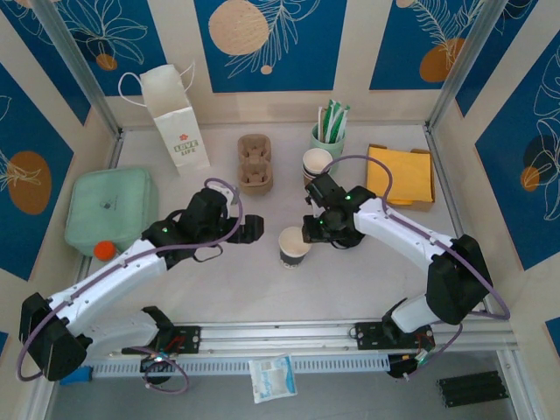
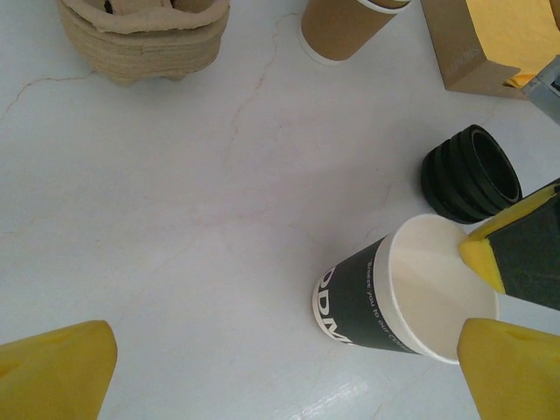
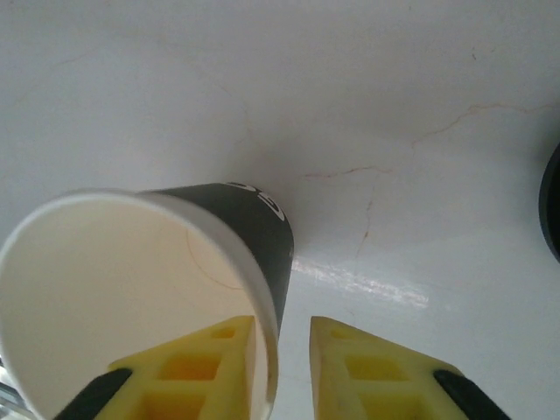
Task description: Pack the takeout coffee
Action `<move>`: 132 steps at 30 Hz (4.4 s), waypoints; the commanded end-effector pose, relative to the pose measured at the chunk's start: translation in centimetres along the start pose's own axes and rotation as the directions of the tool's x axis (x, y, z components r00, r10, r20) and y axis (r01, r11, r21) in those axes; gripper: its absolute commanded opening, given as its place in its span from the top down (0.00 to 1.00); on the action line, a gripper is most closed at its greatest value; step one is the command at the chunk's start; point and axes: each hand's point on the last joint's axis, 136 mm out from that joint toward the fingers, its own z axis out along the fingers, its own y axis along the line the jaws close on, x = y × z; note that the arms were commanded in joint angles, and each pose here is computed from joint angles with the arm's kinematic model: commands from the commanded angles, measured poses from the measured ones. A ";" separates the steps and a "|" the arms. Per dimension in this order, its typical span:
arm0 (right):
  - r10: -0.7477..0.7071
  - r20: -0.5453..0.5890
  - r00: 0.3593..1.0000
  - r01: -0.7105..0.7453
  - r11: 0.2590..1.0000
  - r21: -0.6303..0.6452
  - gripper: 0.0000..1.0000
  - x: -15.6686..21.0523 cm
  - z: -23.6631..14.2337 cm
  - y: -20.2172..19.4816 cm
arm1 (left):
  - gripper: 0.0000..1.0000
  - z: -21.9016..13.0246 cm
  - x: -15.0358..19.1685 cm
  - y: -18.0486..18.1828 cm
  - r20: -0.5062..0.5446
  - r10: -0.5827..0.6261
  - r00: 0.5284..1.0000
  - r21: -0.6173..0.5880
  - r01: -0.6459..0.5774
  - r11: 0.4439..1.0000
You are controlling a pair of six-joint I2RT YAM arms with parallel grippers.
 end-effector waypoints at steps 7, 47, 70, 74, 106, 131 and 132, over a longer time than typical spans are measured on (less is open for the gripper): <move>-0.004 0.059 0.998 0.003 1.000 0.005 0.56 -0.3 -3.3 0.0 | 0.00 -0.4 -0.7 -1.4 0.008 0.013 1.000 0.033 -0.013 0.999; 0.183 0.031 0.983 -0.186 0.973 0.139 0.68 -5.3 1.1 -11.4 | 0.01 1.2 -1.5 -4.7 -0.007 0.062 0.998 0.085 -0.061 0.995; 0.175 0.074 0.982 -0.183 0.977 0.110 0.99 -5.6 -1.0 -10.7 | 0.01 1.3 -1.4 -4.8 -0.011 0.067 0.998 0.082 -0.066 0.994; 0.174 0.095 0.980 -0.185 0.976 0.112 0.99 -5.7 -1.8 -10.8 | 0.01 1.3 -1.4 -4.8 -0.011 0.068 0.998 0.085 -0.067 0.994; 0.241 0.233 0.942 0.061 0.561 -0.826 1.00 -11.6 -19.8 7.3 | 0.01 -3.6 -10.6 -7.6 0.233 -0.172 0.957 0.264 0.108 0.958; 0.171 0.256 0.951 0.205 0.269 -0.941 1.00 -15.4 -24.9 14.3 | 0.01 -7.5 -17.9 -7.7 0.039 -0.752 0.658 0.792 0.439 0.425; 0.174 0.252 0.952 0.202 0.261 -0.944 1.00 -15.5 -24.9 14.5 | 0.01 -7.7 -18.0 -7.7 0.037 -0.757 0.652 0.799 0.436 0.414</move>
